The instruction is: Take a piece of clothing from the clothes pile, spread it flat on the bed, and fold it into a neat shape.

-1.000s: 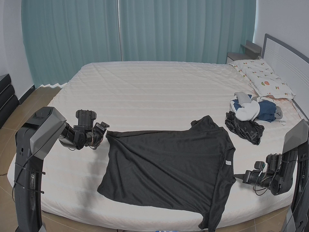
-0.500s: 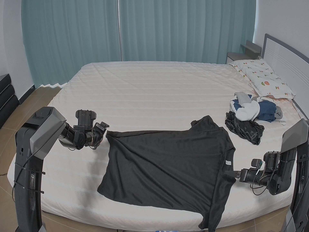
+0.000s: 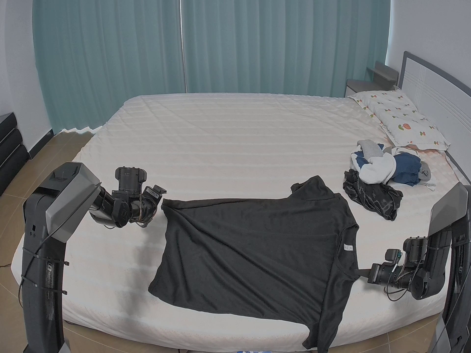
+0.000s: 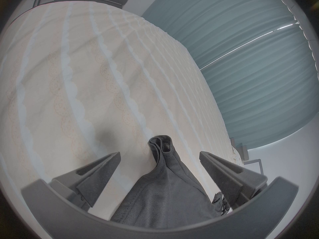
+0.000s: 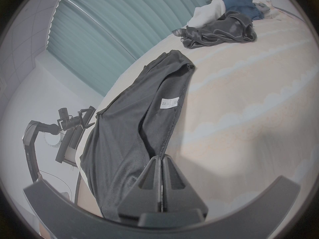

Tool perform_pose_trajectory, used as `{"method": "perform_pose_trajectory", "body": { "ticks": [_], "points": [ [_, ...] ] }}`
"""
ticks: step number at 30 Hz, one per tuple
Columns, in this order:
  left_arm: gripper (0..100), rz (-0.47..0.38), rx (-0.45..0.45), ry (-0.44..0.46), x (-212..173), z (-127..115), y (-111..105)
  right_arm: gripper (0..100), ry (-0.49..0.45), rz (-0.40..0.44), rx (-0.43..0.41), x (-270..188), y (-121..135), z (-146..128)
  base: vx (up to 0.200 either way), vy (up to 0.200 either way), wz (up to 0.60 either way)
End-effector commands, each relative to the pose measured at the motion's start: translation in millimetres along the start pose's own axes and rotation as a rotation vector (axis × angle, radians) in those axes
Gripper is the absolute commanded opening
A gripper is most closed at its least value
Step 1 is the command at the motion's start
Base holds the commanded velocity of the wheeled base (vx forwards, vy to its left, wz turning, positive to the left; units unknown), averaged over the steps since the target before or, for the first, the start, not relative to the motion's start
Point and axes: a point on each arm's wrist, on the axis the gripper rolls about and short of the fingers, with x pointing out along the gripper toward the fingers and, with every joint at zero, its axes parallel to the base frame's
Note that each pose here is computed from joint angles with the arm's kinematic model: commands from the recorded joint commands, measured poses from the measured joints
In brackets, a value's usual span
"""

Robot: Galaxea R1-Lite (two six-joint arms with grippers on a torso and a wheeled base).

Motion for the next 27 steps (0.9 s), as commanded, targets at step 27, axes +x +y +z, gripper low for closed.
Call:
{"method": "perform_pose_trajectory", "body": {
  "ticks": [27],
  "points": [
    [100,0.009,0.000,0.005,0,-1,1,0,-0.133,-0.109,0.075,-13,-51,35,0.000,0.000,0.00]
  ]
}}
